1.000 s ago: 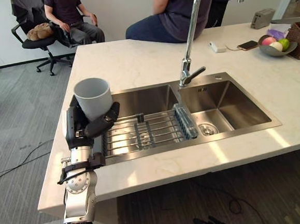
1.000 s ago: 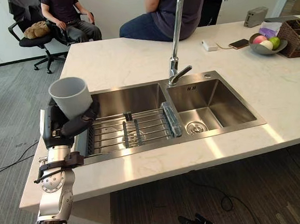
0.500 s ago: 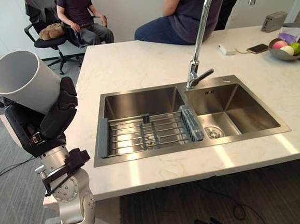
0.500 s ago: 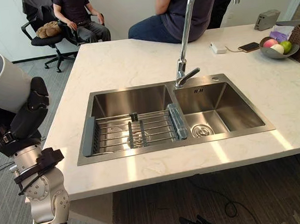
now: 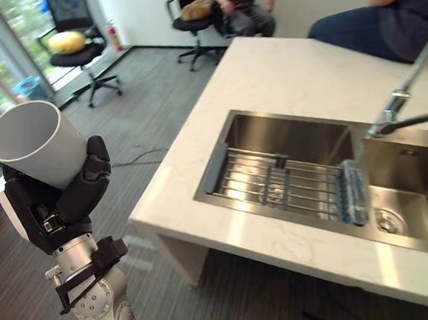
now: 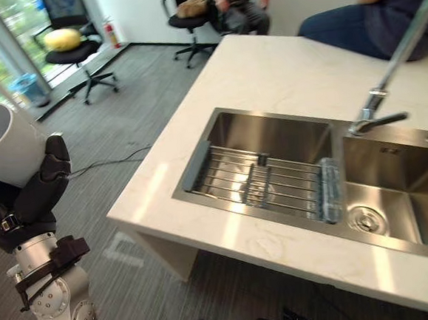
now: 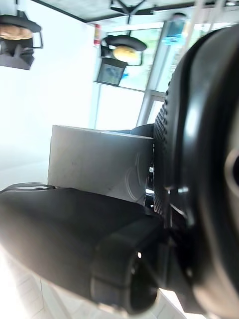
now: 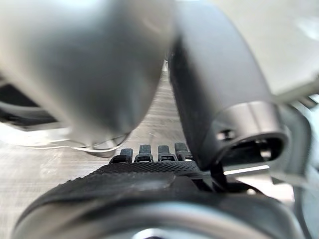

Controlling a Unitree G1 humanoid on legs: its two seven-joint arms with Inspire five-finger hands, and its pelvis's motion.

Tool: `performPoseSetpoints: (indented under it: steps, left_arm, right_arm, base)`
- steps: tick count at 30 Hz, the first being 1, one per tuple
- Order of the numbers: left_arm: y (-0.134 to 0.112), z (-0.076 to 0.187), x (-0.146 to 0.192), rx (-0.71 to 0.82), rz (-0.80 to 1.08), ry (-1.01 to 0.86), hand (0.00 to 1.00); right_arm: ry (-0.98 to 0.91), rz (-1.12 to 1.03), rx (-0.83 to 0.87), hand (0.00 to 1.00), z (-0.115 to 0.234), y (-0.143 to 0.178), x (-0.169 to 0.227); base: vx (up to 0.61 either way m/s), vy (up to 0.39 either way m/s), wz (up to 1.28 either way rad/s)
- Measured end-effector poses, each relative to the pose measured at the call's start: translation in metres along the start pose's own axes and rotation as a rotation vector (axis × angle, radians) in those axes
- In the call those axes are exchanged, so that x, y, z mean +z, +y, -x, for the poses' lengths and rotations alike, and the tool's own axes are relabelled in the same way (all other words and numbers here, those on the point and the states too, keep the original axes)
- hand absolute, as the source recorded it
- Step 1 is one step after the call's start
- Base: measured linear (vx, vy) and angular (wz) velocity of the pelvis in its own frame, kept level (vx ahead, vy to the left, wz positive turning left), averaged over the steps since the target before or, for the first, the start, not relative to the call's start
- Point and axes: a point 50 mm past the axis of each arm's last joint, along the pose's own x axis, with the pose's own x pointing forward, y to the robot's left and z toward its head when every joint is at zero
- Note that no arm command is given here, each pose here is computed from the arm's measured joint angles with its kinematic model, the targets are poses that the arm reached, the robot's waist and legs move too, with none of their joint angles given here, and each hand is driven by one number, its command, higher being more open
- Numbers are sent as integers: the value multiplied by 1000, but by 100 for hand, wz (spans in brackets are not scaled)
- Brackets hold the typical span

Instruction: Walk over to the sink, pick up the cup, carry it to the dishwasher, place the cup inside the dishwasher, then close the dishwasher door

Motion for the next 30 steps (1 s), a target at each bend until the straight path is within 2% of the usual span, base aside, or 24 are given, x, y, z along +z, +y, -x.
performPoseSetpoints:
  steps: [5, 7, 8, 14, 17, 20, 25, 30]
  left_arm:
    - [-15, -1, 0, -60, 60, -24, 0]
    - [-20, -12, 8, -85, 88, -123, 0]
    - [-27, -13, 8, -105, 120, -130, 0]
    - [-50, 2, 5, -245, 193, -78, 0]
    - [-73, 0, 6, -329, 269, -89, 0]
    - [-104, 6, -11, -450, 325, -23, 0]
    - [-102, 14, -30, -428, 277, 88, 0]
    - [-115, 19, -29, -557, 335, 103, 0]
  right_arm:
    - [-53, -61, -64, 100, 11, -22, 0]
    - [-96, -85, -38, 100, 6, -9, -2]
    - [-116, -83, -52, 100, 6, -12, 6]
    - [-159, -104, -41, 100, 1, -5, 19]
    - [-246, -158, -84, 100, 8, -15, 25]
    - [-201, -235, -83, 100, 6, -7, 5]
    - [-185, -210, -6, 100, 2, 9, 2]
    - [-201, -253, 47, 100, 5, 16, -2]
  base:
    - [-27, 124, 158]
    - [-198, 43, 228]
    - [-106, 46, 175]
    - [-99, 165, 120]
    - [-3, 214, 174]
    - [50, 52, 225]
    - [89, -25, 73]
    - [219, -147, 54]
